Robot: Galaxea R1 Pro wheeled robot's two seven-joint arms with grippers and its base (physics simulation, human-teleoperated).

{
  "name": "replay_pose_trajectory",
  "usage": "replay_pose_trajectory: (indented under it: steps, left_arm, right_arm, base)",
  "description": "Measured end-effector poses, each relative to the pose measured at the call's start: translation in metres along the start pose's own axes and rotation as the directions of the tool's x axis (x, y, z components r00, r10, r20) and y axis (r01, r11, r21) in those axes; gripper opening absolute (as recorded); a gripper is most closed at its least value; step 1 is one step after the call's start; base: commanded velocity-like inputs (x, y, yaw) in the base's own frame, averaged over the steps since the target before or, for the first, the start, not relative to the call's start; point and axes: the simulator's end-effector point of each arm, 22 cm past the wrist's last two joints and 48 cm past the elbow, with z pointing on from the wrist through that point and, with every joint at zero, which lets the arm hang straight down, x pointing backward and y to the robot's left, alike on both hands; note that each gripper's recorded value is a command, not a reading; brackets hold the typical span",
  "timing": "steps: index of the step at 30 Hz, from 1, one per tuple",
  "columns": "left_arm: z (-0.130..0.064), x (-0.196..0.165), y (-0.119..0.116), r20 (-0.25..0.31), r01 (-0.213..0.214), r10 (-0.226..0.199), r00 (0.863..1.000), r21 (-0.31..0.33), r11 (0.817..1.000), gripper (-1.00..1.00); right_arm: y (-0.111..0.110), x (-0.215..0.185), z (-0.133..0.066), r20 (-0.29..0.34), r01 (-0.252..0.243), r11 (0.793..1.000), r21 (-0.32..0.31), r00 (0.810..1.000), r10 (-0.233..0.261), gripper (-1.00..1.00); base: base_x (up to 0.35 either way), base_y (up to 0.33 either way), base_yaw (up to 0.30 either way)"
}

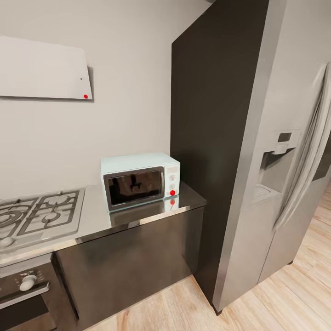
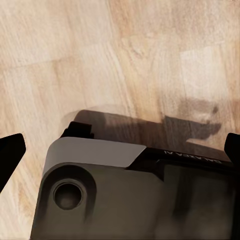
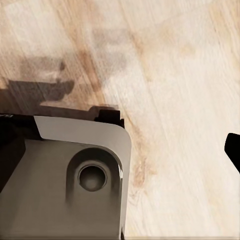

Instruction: In the kitchen, take the popcorn bag from the countertop, put it into the microwave, and heat it until the popcorn is cooked so the cooked popcorn ends up inside the bag.

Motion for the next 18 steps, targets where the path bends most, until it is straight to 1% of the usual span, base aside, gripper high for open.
replay_pose_trajectory:
  steps: [1, 4, 9, 13, 18]
  left_arm:
    - [0.0, 0.0, 0.0, 0.0, 0.001, -0.001, 1.0, 0.0, 1.0, 1.0]
    - [0.0, 0.001, -0.002, 0.0, 0.002, -0.002, 1.0, 0.002, 1.0, 1.0]
    - [0.0, 0.001, -0.003, 0.001, 0.0, 0.0, 1.0, 0.004, 1.0, 1.0]
    - [0.0, 0.001, -0.005, 0.002, -0.003, 0.003, 1.0, 0.006, 1.0, 1.0]
    - [0.0, 0.001, -0.006, 0.003, -0.006, 0.006, 1.0, 0.009, 1.0, 1.0]
  right_arm:
    - [-0.002, 0.0, 0.0, -0.001, 0.0, 1.0, 0.003, 1.0, 0.0, 1.0]
    - [-0.011, 0.0, -0.001, -0.001, 0.004, 1.0, 0.018, 1.0, -0.004, 1.0]
    - [-0.02, -0.002, -0.001, 0.008, 0.011, 0.998, 0.066, 1.0, -0.011, 1.0]
    - [-0.025, -0.004, -0.001, 0.016, 0.008, 0.997, 0.078, 1.0, -0.009, 1.0]
    - [-0.026, -0.004, -0.002, 0.017, 0.005, 0.997, 0.079, 1.0, -0.007, 1.0]
  base:
    - [0.0, 0.0, 0.097]
    - [0.0, 0.0, 0.247]
    - [0.0, 0.0, 0.275]
    - [0.0, 0.0, 0.278]
    - [0.0, 0.0, 0.278]
